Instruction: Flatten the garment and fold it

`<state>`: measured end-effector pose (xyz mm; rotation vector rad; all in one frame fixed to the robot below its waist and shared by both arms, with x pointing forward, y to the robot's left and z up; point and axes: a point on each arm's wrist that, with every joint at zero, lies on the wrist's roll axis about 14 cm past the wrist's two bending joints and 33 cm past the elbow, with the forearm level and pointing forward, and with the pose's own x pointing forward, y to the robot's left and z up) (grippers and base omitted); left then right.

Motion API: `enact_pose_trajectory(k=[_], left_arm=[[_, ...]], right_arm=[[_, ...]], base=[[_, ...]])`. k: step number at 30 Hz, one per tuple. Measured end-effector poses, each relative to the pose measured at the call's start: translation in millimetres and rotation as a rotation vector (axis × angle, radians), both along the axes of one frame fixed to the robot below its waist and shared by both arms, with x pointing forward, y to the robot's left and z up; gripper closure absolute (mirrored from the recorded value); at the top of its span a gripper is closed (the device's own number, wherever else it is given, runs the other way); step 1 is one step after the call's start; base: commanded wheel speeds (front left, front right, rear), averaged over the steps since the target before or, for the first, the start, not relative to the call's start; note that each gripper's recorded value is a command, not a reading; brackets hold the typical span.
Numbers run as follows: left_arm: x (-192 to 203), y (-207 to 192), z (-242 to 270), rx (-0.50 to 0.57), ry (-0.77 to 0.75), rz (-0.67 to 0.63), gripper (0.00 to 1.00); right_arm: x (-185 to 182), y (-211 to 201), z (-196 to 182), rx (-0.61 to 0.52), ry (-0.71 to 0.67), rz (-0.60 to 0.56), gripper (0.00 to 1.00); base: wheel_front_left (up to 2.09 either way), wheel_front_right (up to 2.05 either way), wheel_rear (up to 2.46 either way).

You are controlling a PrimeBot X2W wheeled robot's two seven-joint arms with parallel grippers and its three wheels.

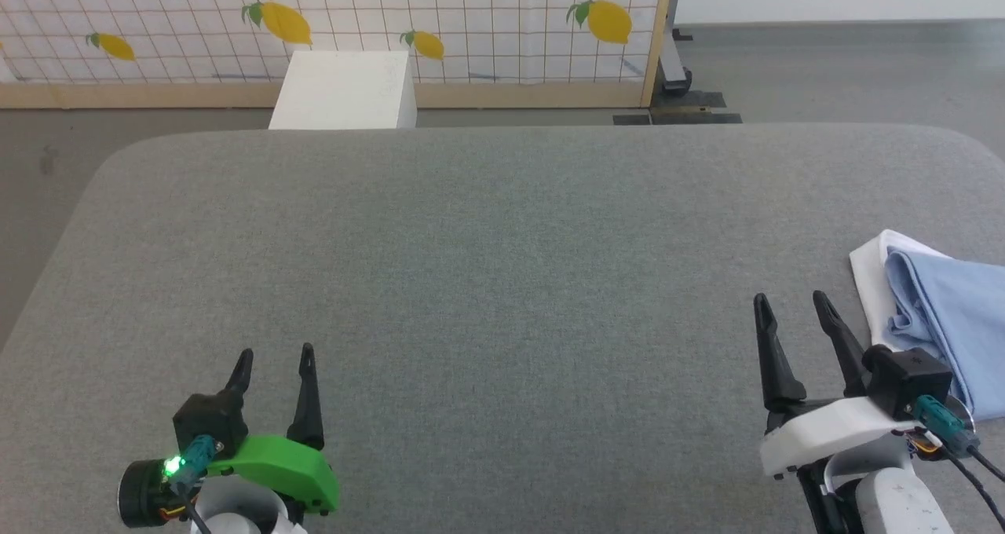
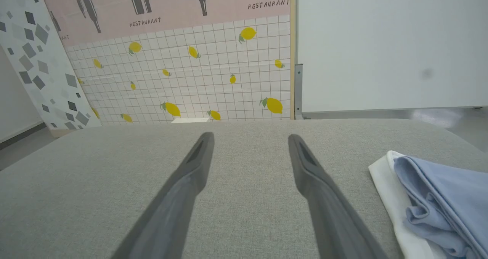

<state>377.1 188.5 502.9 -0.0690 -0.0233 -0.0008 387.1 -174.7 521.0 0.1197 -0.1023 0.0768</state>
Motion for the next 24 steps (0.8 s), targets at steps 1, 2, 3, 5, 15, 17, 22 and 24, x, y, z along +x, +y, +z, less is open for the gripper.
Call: enact_pose_trajectory(k=[1, 2, 3, 5, 15, 17, 22, 24], left_arm=[[0.6, -0.3, -1.4, 0.004, 0.004, -0.001, 0.0], [1.4, -0.7, -2.9, 0.004, 0.01, -0.002, 0.0], [2.2, -1.0, -4.4, 0.004, 0.015, -0.004, 0.0], [3.9, -1.2, -4.9, -0.001, 0.017, -0.003, 0.0], [6.5, -0.6, -3.3, -0.014, 0.003, 0.004, 0.0], [6.3, -0.1, -4.4, -0.015, 0.006, 0.005, 0.0], [7.2, 2.4, -5.5, -0.019, 0.005, 0.013, 0.0], [7.6, 2.9, -5.7, -0.019, 0.006, 0.015, 0.0]], right_arm=[[0.3, -0.1, -1.0, 0.0, 0.003, 0.0, 0.0], [0.5, -0.3, -1.8, 0.0, 0.006, -0.001, 0.0], [0.9, -0.5, -2.3, 0.0, 0.007, -0.001, 0.0], [1.4, -0.9, -3.5, 0.0, 0.01, -0.003, 0.0], [2.5, -1.6, -4.9, 0.0, 0.02, -0.004, 0.0], [2.2, -1.8, -4.8, -0.001, 0.02, -0.004, 0.0], [2.5, -1.5, -5.9, -0.001, 0.026, -0.003, 0.0], [2.5, -1.3, -6.1, -0.001, 0.027, -0.003, 0.0]], base=[[0.0, 0.0, 0.0], [0.0, 0.0, 0.0], [0.0, 0.0, 0.0], [0.0, 0.0, 0.0], [0.0, 0.0, 0.0], [0.0, 0.0, 0.0], [0.0, 0.0, 0.0], [0.0, 0.0, 0.0]])
